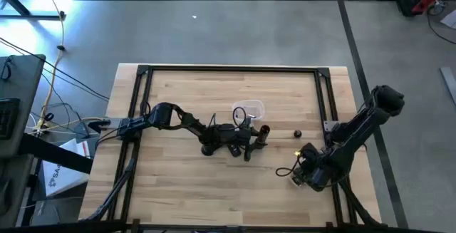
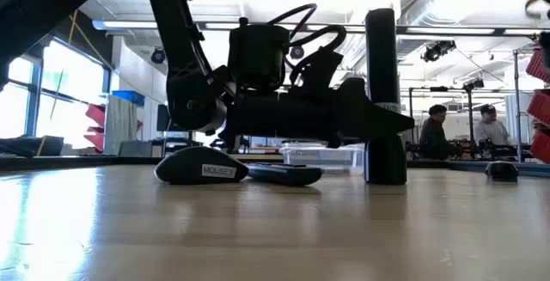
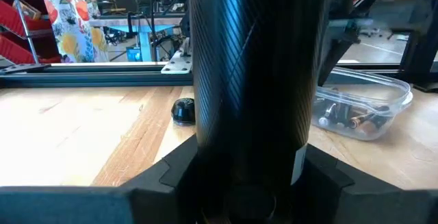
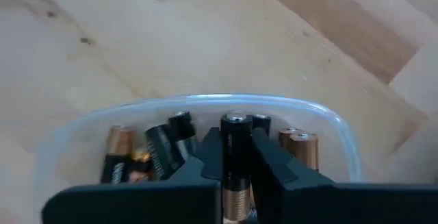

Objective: Insert battery
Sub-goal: Insert the black battery into the flashlight

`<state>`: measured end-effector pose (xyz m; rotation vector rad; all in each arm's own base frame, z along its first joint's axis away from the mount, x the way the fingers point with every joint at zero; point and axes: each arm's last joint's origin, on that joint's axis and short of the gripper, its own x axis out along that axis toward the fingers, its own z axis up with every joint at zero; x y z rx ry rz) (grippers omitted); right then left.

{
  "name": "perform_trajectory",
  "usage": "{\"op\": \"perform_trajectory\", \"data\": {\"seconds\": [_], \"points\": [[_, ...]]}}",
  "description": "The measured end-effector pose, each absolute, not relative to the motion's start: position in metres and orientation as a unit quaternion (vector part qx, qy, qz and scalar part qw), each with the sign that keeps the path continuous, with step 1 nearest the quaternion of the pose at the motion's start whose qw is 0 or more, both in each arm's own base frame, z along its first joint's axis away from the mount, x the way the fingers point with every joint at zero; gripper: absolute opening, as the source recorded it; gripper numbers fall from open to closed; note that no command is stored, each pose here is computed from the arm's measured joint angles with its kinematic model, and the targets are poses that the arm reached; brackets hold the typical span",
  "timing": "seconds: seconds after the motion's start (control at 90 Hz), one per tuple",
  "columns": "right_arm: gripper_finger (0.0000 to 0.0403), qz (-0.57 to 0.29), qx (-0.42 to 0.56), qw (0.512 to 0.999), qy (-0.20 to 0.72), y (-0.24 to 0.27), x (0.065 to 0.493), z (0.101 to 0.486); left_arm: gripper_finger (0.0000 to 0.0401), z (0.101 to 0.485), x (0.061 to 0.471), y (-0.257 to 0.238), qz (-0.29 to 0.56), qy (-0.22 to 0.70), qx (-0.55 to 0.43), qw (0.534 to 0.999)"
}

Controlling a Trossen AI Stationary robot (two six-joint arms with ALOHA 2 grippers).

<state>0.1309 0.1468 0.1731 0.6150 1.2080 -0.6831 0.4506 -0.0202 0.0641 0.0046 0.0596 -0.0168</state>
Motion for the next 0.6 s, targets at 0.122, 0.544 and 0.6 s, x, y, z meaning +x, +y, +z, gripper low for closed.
{"op": "perform_trajectory", "data": {"seconds": [0.122, 0.544, 0.6], "points": [[0.0008, -0.267, 0.242, 0.769, 0.528, 0.155, 0.141, 0.197, 0.0152, 0.064, 0.451, -0.02, -0.008, 0.03, 0.002, 1.0], [0.0006, -0.263, -0.006, 0.933, 0.245, 0.15, 0.175, 0.258, 0.0152, 0.065, 0.45, -0.026, -0.014, 0.023, 0.021, 0.999], [0.0006, -0.272, -0.033, 0.933, 0.231, 0.146, 0.179, 0.255, 0.0152, 0.066, 0.45, -0.027, -0.016, 0.019, 0.028, 0.999]]}}
